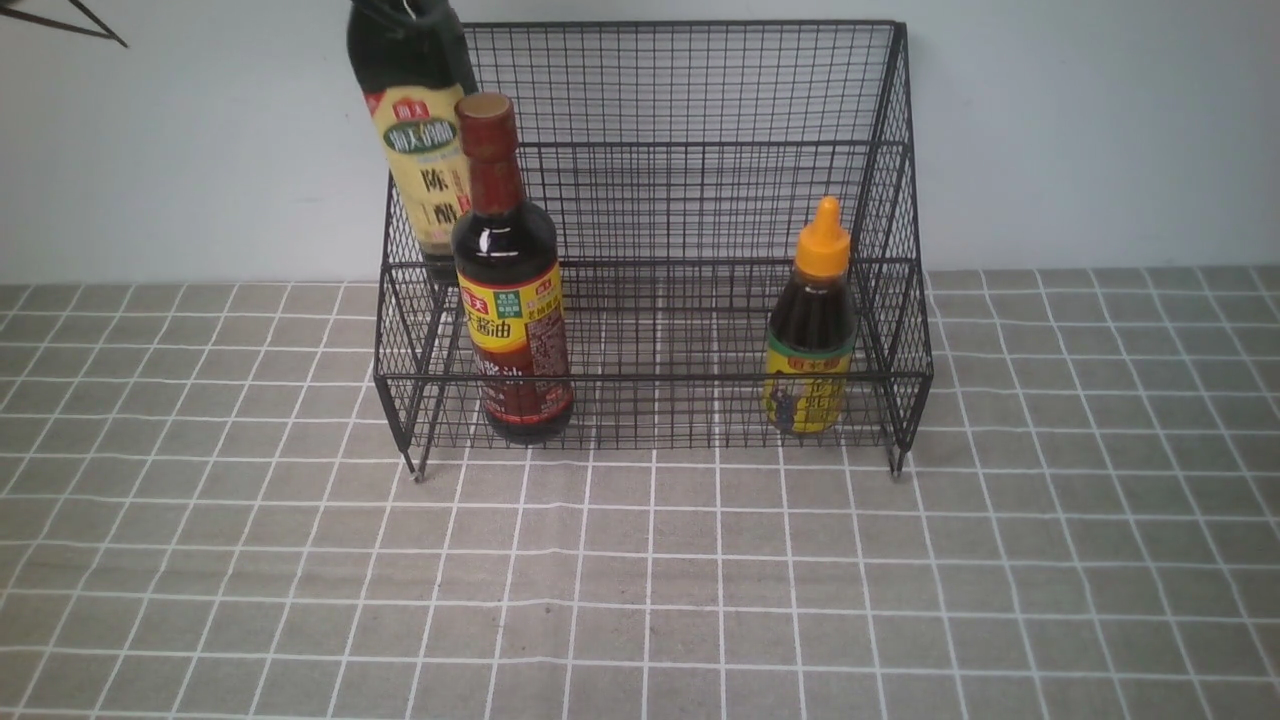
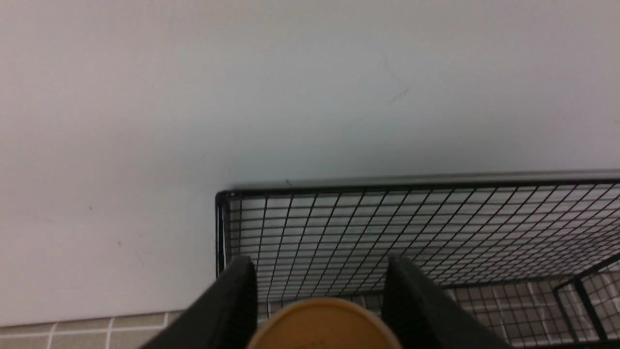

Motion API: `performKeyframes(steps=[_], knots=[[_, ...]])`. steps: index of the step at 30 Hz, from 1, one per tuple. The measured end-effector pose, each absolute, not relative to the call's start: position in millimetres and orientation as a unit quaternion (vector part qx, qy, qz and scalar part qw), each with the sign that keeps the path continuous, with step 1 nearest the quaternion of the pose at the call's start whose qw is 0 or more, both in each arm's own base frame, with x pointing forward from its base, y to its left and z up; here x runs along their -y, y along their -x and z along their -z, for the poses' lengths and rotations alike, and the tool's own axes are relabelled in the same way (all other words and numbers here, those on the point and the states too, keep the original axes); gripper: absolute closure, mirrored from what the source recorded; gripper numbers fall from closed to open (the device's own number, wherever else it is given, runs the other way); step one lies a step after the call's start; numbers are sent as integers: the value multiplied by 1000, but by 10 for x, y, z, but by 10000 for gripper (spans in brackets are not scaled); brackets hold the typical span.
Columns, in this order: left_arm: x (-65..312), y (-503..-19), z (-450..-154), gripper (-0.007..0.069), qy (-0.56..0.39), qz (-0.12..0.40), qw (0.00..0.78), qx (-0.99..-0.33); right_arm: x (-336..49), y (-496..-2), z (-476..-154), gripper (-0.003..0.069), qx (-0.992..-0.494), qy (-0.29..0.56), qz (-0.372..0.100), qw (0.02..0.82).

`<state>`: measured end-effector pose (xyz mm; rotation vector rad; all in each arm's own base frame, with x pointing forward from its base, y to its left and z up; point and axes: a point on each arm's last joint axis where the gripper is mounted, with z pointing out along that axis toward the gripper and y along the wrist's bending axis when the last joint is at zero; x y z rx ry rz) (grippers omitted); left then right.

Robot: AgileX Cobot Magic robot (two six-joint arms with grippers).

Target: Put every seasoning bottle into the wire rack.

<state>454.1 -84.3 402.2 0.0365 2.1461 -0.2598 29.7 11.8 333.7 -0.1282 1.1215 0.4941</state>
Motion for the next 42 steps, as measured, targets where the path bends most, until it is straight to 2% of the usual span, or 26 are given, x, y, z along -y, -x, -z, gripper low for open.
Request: performKeyframes(steps=[10, 18, 20, 26, 33, 42], knots=[[863, -4639, -3646, 318, -18, 93, 393, -915, -118, -297, -3337, 671, -526, 60, -232, 816], [864, -4640, -3641, 314, -19, 93, 391, -915, -118, -297, -3337, 671, -526, 60, -232, 816], [866, -4645, -3655, 280, -18, 95, 396, -913, -118, -297, -3337, 671, -526, 60, -232, 816], [864, -4604, -3780, 193, -25, 98, 415, -904, -118, -297, -3337, 671, -526, 60, -232, 816], [840, -4485, -3993, 188, -27, 99, 436, -894, -118, -297, -3337, 671, -526, 60, -232, 816], [730, -4250, -4388, 204, -37, 56, 483, -873, -118, -297, -3337, 671, -526, 60, -232, 816]])
